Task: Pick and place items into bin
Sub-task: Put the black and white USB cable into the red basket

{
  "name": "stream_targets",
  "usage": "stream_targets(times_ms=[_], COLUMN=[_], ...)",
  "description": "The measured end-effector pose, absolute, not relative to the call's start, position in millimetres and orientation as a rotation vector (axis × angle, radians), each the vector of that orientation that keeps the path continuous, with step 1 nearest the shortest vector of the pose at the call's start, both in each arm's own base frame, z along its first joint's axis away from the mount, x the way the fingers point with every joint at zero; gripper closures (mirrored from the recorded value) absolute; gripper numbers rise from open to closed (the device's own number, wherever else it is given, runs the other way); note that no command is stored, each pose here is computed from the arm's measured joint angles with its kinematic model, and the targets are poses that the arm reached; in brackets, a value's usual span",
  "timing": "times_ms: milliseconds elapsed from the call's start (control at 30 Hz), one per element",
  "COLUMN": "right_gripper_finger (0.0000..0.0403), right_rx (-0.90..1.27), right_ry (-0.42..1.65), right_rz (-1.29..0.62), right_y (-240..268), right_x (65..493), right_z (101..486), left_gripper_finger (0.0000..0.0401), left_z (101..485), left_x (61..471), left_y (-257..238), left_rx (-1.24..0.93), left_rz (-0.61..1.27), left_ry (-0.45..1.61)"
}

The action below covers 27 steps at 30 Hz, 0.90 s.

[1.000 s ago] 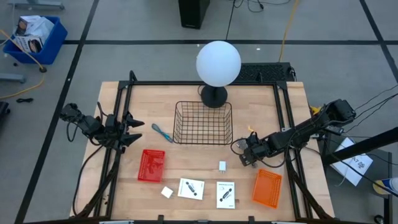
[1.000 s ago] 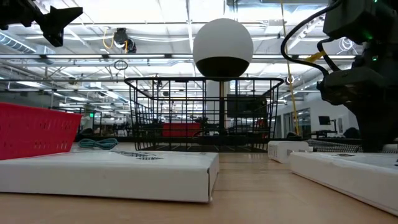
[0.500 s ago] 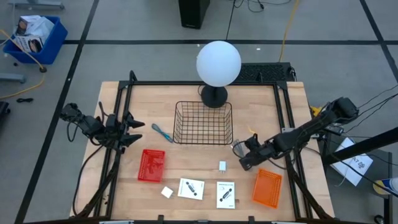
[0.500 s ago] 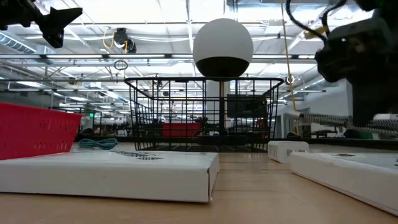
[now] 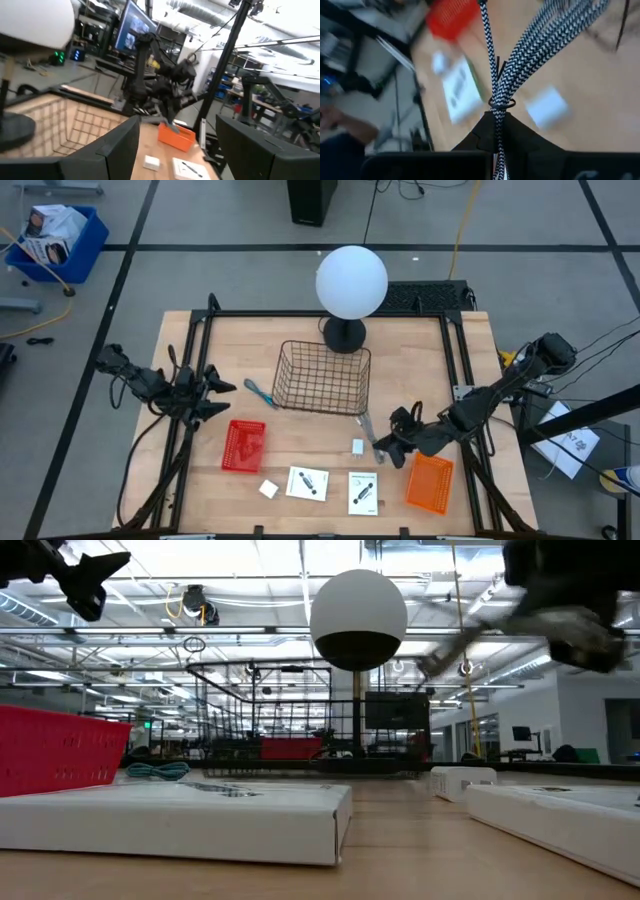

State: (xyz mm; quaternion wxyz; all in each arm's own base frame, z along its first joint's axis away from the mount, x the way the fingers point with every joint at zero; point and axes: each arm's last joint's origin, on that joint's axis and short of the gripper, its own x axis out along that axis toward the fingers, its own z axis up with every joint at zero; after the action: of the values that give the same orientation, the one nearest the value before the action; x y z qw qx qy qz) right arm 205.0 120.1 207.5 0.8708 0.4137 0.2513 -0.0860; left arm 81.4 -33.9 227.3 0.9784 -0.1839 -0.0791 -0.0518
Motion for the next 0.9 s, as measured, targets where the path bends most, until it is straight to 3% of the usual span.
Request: stream_targets(times_ms=[167,633,900], right_gripper_finger=[0.0393,0.0394,0.0394], right_rx=[0.738,0.772,0.590], right_ry=[0.388,0.441,0.315], right_rz=[-0.184,-0.147,-0.139], right_y=[120.0,134.7,138.5], right_x=[209.8,198.3,208.1], right_z=[215.8,212.4,215.9], left_gripper_finger=[0.0134,0.0135,0.0134], left_z=[226.7,222.1,220.2], left_x=[95.2,120.6,129.1], left_y=[-42.2,-57.3,-58.3], left_rx=[-0.358,-0.335,-0.372], left_rz=[-0.100,-0.092,-0.083], left_ry=[-0.130,-0.102,-0.103])
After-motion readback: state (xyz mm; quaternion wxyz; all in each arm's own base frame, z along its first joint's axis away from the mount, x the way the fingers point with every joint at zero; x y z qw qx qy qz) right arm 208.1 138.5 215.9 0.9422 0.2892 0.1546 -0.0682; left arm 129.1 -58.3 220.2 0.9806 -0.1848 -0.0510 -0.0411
